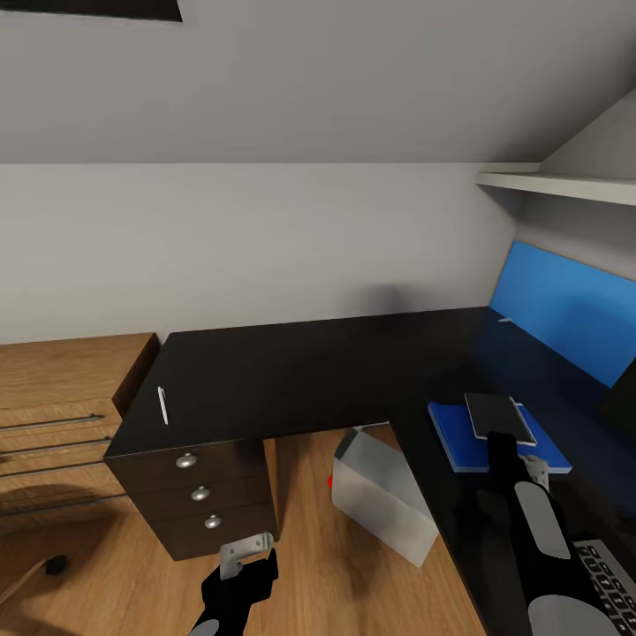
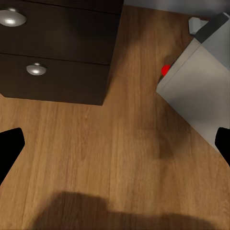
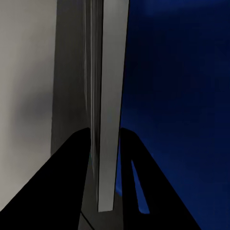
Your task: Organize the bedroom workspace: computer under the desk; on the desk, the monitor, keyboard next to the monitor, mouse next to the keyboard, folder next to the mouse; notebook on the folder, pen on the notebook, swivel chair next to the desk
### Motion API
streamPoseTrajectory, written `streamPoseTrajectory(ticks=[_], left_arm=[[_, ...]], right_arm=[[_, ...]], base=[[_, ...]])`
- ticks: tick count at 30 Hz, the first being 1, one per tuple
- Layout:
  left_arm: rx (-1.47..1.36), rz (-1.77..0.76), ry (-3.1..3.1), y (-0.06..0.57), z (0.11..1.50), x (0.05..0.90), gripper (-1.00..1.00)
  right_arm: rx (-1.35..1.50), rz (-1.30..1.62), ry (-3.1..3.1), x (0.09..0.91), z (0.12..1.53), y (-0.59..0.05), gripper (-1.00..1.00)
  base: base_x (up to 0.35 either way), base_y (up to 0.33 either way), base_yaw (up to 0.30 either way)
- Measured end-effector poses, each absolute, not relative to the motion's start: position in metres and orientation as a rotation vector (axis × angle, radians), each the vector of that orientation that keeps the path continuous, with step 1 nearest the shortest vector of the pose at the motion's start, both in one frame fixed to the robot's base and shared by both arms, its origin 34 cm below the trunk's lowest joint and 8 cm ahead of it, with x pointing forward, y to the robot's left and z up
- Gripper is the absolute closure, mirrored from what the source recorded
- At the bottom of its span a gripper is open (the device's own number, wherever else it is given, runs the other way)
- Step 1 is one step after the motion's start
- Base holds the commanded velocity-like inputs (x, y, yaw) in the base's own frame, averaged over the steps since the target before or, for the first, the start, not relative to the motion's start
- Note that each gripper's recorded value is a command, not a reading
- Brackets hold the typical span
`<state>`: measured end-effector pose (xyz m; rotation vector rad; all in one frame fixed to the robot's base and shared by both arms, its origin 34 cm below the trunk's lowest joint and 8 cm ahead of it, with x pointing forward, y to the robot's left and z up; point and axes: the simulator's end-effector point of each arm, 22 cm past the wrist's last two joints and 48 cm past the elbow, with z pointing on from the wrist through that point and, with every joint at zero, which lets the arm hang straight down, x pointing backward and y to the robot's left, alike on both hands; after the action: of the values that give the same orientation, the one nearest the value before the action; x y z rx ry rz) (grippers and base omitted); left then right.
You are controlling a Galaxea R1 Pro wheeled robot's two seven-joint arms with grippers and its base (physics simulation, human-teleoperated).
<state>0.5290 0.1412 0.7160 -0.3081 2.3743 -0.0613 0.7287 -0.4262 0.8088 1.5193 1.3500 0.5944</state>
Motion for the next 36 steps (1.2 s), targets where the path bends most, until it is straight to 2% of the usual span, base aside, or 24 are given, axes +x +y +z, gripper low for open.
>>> streamPoseTrajectory(ticks=[24,25,36], left_arm=[[-0.309,-0.063,2.376,0.1410,0.7157,0.5288,-1.00],[-0.309,-0.062,2.376,0.1413,0.7156,0.5288,-1.00],[-0.309,-0.061,2.375,0.1414,0.7157,0.5289,-1.00]], right_arm=[[1.519,0.594,1.350,0.7287,0.8090,-0.4264,1.00],[1.519,0.594,1.350,0.7287,0.8091,-0.4264,-1.00],[1.515,0.597,1.349,0.7293,0.8099,-0.4261,-1.00]], base=[[0.000,0.000,0.000],[0.000,0.000,0.000],[0.000,0.000,0.000]])
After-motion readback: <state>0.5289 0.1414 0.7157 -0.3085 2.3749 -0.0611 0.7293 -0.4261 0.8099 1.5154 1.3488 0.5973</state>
